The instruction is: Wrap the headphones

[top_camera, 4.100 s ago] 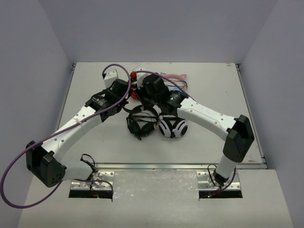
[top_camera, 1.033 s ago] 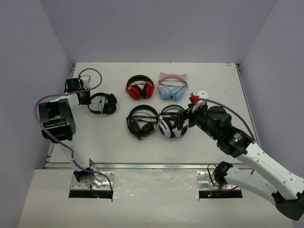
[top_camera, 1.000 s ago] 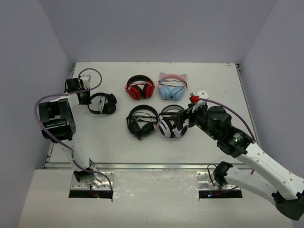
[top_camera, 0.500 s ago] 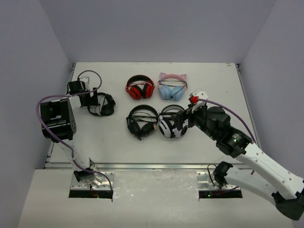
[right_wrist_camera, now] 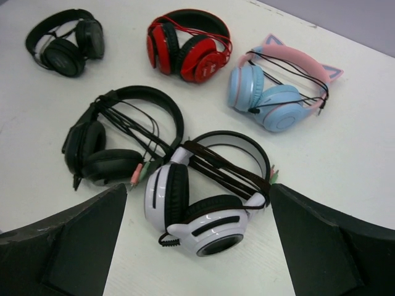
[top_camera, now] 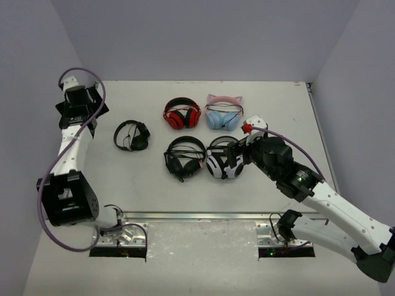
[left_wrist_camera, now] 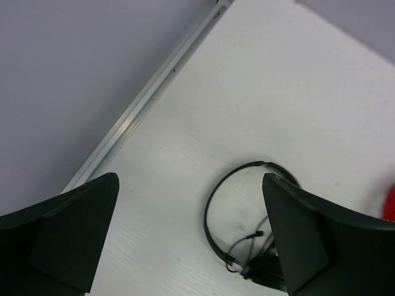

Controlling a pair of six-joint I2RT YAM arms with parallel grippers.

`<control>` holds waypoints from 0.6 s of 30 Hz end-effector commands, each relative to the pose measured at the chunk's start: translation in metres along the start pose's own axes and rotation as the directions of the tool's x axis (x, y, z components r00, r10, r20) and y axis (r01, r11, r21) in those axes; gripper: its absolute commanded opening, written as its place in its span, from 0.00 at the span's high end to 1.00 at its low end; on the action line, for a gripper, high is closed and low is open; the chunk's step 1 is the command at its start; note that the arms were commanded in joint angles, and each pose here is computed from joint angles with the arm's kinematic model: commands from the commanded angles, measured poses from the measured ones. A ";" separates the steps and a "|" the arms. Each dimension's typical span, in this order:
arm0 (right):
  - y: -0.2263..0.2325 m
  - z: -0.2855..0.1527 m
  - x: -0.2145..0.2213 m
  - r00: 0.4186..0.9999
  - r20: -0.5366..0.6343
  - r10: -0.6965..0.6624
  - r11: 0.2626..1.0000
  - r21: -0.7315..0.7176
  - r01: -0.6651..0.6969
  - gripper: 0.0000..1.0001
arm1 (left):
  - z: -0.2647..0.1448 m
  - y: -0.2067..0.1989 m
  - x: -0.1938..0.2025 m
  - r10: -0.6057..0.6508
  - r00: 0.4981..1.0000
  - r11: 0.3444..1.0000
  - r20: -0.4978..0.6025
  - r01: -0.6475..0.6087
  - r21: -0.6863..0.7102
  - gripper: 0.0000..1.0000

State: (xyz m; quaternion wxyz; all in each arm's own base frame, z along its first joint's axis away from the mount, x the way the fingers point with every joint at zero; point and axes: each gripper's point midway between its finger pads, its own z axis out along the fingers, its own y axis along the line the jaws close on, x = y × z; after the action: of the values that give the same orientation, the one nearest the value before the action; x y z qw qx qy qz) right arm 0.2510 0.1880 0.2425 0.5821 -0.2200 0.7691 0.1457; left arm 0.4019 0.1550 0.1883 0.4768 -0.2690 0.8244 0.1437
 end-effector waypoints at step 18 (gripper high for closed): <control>-0.091 -0.113 0.024 0.984 -0.140 0.107 0.899 0.435 -0.036 0.01 | -0.228 0.002 0.030 -0.115 0.959 0.949 0.260 0.029 0.314 0.00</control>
State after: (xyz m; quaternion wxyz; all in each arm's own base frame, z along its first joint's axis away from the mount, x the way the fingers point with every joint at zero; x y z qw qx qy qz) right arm 0.2106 0.0773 0.2652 0.5572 -0.0948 0.8249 0.0088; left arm 0.2395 0.0255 0.2680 0.6210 -0.1920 0.7599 0.0088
